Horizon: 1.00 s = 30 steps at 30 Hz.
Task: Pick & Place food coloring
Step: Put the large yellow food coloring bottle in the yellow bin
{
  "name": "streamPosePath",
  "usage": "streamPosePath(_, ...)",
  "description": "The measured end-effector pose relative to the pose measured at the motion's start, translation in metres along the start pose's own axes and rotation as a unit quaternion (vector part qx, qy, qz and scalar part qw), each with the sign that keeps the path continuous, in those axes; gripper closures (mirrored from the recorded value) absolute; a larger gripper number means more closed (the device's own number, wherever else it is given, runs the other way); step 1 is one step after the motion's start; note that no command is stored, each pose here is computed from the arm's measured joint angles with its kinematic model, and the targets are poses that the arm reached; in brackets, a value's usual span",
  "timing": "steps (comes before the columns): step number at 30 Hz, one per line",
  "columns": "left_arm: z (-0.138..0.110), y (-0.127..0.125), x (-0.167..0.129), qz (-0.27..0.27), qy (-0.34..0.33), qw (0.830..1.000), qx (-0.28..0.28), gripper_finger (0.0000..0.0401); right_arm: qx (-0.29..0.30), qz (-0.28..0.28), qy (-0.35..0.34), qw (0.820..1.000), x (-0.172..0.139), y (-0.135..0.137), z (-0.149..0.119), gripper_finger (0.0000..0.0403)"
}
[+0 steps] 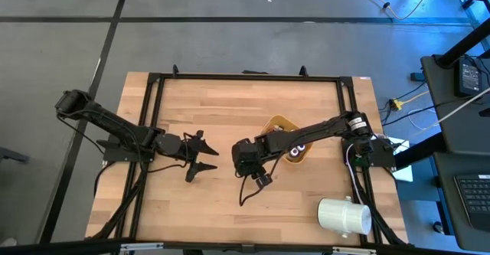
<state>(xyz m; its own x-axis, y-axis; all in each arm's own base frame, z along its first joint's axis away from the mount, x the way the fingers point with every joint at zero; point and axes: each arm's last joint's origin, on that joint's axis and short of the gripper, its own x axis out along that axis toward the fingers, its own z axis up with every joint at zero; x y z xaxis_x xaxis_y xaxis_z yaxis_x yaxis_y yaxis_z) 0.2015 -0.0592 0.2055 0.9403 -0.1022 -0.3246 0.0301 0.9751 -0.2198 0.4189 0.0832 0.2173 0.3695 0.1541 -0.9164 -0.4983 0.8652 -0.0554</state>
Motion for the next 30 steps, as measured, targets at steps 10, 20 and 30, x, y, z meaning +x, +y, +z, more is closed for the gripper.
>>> streamPosePath(10, 0.0, 0.0, 0.0, 0.0, 0.0, 1.0, 0.0, 0.0162, 0.001, -0.003, -0.008, 1.0, 0.0001, -0.0004, 0.0012, 0.0233)
streamPosePath(20, -0.0001, 0.0, 0.0, 0.0, 0.0, 1.0, 0.0, 0.0162, 0.001, -0.002, -0.008, 1.0, 0.0013, -0.0005, 0.0012, 0.0267)
streamPosePath(30, -0.0001, 0.0, 0.0, 0.0, 0.0, 1.0, 0.0, 0.0162, 0.004, 0.0, -0.001, 1.0, -0.0065, 0.0019, -0.0005, 0.0269)
